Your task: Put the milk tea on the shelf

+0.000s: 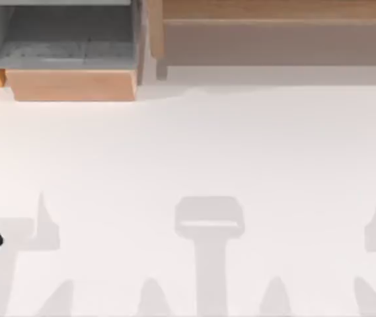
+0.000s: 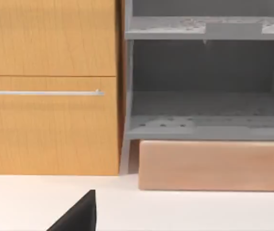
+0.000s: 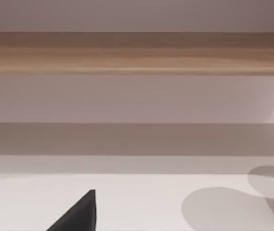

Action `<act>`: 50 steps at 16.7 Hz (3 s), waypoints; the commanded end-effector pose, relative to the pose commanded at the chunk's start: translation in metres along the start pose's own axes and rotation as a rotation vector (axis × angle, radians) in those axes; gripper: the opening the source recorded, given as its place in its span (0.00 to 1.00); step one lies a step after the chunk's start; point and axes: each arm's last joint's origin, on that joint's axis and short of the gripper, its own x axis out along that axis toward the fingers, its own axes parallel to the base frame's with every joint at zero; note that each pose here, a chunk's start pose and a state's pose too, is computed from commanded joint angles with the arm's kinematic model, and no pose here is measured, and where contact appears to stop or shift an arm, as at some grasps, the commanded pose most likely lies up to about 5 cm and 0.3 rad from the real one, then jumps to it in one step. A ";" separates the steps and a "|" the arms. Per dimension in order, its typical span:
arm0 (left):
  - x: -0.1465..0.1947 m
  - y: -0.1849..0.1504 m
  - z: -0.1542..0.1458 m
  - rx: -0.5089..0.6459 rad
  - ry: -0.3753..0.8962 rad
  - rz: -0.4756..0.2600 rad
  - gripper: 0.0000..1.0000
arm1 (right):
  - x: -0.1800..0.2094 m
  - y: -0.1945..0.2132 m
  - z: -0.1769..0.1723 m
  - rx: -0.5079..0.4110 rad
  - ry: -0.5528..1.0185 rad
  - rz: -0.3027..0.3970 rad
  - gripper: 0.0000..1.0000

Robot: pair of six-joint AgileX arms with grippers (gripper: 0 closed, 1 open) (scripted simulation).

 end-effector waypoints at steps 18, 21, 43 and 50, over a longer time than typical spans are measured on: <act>0.000 0.000 0.000 0.000 0.000 0.000 1.00 | 0.124 -0.066 0.071 -0.091 -0.129 -0.052 1.00; 0.000 0.000 0.000 0.000 0.000 0.000 1.00 | 0.157 -0.100 0.032 -0.085 -0.064 -0.045 1.00; 0.000 0.000 0.000 0.000 0.000 0.000 1.00 | 0.216 -0.163 -0.083 -0.011 0.098 -0.017 1.00; 0.000 0.000 0.000 0.000 0.000 0.000 1.00 | 0.251 -0.161 -0.085 -0.011 0.098 -0.017 1.00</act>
